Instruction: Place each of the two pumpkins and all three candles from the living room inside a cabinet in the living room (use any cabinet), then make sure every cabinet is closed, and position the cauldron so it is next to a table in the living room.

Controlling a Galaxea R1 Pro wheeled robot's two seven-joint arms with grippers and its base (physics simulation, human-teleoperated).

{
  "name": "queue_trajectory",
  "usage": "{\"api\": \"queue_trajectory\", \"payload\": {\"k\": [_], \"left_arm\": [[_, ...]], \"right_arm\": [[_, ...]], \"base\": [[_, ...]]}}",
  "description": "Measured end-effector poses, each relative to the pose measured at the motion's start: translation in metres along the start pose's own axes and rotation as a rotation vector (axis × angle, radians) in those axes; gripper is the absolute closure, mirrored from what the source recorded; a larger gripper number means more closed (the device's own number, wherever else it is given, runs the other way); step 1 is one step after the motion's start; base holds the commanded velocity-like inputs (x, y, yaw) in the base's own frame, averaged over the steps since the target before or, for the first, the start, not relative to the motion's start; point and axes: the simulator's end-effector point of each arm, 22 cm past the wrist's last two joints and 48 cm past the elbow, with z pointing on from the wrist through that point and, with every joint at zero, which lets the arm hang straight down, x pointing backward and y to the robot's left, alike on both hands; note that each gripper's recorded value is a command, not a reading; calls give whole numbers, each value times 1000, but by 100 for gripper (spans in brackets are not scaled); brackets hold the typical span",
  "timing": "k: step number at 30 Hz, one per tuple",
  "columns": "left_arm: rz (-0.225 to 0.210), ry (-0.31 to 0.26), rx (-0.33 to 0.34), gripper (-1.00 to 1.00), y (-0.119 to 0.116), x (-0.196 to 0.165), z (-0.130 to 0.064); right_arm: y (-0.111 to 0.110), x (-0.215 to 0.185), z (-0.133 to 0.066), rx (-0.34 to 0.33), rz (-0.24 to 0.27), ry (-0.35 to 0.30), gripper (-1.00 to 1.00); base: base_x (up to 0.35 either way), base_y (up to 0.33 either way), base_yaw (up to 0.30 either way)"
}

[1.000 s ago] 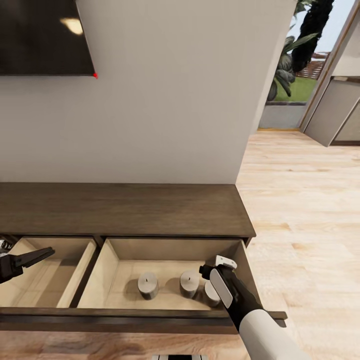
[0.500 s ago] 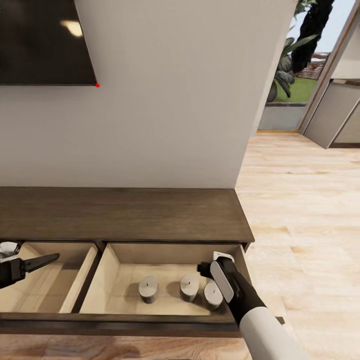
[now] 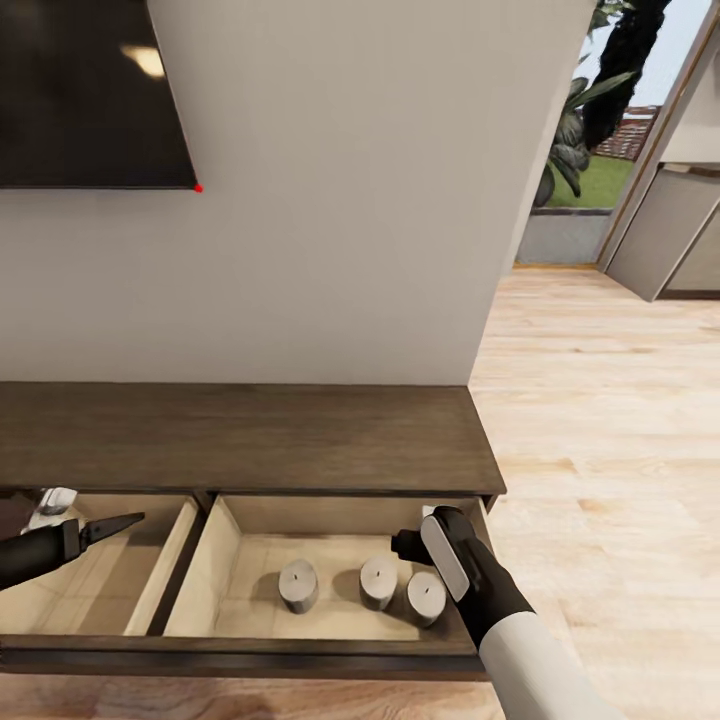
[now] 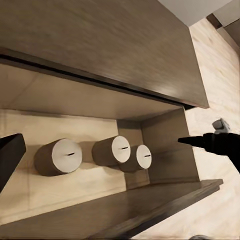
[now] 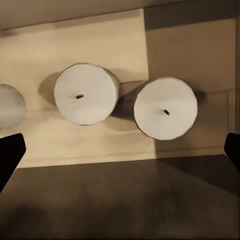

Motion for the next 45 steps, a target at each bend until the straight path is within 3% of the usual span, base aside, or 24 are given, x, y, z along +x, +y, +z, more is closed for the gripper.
{"api": "queue_trajectory", "payload": {"k": [4, 9, 15, 22, 35, 45], "left_arm": [[8, 37, -1, -100, -9, 3, 7], [10, 45, -10, -100, -14, -3, 5], [8, 48, -21, -100, -20, -11, 0], [11, 72, -108, -100, -12, -14, 0], [17, 98, -122, -100, -29, -25, -3], [28, 136, -178, -100, -34, -26, 1]], "right_arm": [[1, -3, -8, 2, -2, 1, -100], [5, -8, -18, 2, -17, 0, -100], [7, -3, -30, 3, -46, 46, -100], [14, -13, -56, -16, -75, 64, -100], [19, -25, -83, -21, -77, 62, -100], [21, -33, -102, -23, -77, 61, -100]], "base": [[0, 0, 0], [0, 0, 0], [0, 0, 0], [-55, 0, 0], [-87, 0, 0], [0, 0, 0]]}}
